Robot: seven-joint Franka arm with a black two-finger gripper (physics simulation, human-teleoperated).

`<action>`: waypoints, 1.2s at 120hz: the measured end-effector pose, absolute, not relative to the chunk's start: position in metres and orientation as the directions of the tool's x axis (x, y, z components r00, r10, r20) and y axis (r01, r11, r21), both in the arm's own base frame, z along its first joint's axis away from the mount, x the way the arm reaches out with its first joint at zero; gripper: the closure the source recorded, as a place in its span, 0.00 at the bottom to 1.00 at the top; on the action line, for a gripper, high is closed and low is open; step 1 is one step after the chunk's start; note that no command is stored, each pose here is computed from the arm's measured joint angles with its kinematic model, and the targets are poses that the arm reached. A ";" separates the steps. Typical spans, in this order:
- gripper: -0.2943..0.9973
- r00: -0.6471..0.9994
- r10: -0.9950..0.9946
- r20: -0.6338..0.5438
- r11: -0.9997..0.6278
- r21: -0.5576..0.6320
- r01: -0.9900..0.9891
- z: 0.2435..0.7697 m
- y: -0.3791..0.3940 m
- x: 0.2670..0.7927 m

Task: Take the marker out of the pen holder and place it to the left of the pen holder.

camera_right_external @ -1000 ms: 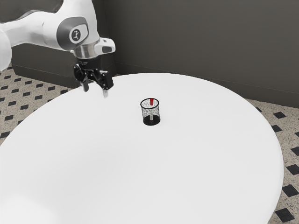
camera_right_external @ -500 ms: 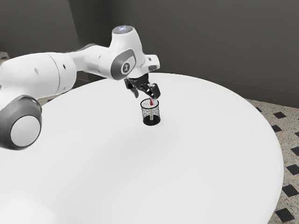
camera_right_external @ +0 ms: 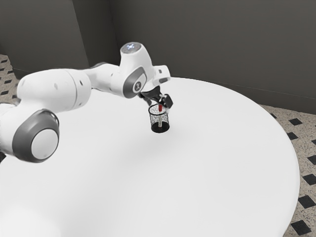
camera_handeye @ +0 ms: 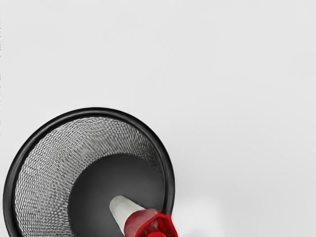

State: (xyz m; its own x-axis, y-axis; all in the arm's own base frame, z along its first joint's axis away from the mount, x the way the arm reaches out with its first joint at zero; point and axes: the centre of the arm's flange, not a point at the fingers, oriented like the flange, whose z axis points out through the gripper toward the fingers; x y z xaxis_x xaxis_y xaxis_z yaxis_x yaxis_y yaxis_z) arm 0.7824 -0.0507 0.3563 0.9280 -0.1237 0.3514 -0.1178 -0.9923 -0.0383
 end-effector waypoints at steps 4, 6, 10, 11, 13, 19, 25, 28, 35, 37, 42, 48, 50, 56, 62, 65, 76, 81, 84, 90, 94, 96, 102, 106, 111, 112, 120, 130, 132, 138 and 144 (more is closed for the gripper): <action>0.23 0.924 -0.125 0.363 -0.992 -0.039 -0.118 0.356 -0.051 0.784; 0.23 0.922 -0.125 0.366 -0.992 -0.040 -0.118 0.355 -0.050 0.785; 0.23 0.920 -0.125 0.373 -0.992 -0.040 -0.119 0.352 -0.050 0.786; 0.23 0.919 -0.125 0.374 -0.992 -0.040 -0.119 0.352 -0.050 0.786; 0.23 0.918 -0.126 0.377 -0.992 -0.040 -0.119 0.351 -0.050 0.787; 0.23 0.916 -0.124 0.382 -0.992 -0.040 -0.117 0.345 -0.048 0.788; 0.23 0.913 -0.123 0.389 -0.992 -0.041 -0.116 0.342 -0.046 0.789; 0.23 0.911 -0.122 0.393 -0.992 -0.041 -0.116 0.342 -0.046 0.789; 0.23 0.906 -0.122 0.406 -0.993 -0.042 -0.115 0.343 -0.044 0.792; 0.23 0.904 -0.122 0.410 -0.992 -0.043 -0.115 0.344 -0.044 0.792; 0.23 0.900 -0.122 0.418 -0.992 -0.043 -0.115 0.346 -0.044 0.793; 0.23 0.898 -0.122 0.423 -0.992 -0.043 -0.115 0.347 -0.044 0.794; 0.24 0.898 -0.122 0.424 -0.992 -0.043 -0.115 0.347 -0.044 0.794; 0.30 0.897 -0.116 0.426 -0.993 -0.035 -0.111 0.347 -0.044 0.793; 0.34 0.897 -0.112 0.428 -0.993 -0.030 -0.110 0.347 -0.044 0.793; 0.36 0.897 -0.112 0.429 -0.994 -0.029 -0.110 0.348 -0.044 0.792; 0.41 0.901 -0.109 0.421 -0.994 -0.024 -0.109 0.345 -0.044 0.789; 0.42 0.902 -0.107 0.418 -0.994 -0.022 -0.108 0.344 -0.043 0.787; 0.43 0.903 -0.107 0.416 -0.994 -0.021 -0.108 0.344 -0.043 0.787; 0.44 0.903 -0.108 0.416 -0.994 -0.022 -0.109 0.344 -0.043 0.786; 0.47 0.903 -0.109 0.416 -0.994 -0.024 -0.110 0.344 -0.043 0.786; 0.49 0.902 -0.110 0.416 -0.994 -0.024 -0.110 0.345 -0.043 0.786; 0.56 0.901 -0.113 0.419 -0.993 -0.026 -0.112 0.347 -0.043 0.786; 0.60 0.900 -0.114 0.420 -0.993 -0.027 -0.113 0.348 -0.044 0.786; 0.65 0.900 -0.114 0.421 -0.993 -0.028 -0.113 0.349 -0.044 0.786; 0.65 0.900 -0.114 0.421 -0.993 -0.028 -0.113 0.349 -0.044 0.786; 0.71 0.899 -0.115 0.422 -0.993 -0.028 -0.114 0.349 -0.043 0.786; 0.77 0.898 -0.114 0.424 -0.993 -0.030 -0.112 0.350 -0.043 0.786; 0.78 0.898 -0.114 0.424 -0.993 -0.031 -0.111 0.351 -0.043 0.786; 0.80 0.898 -0.112 0.426 -0.994 -0.033 -0.108 0.352 -0.042 0.786; 0.81 0.899 -0.109 0.425 -0.994 -0.034 -0.105 0.356 -0.041 0.783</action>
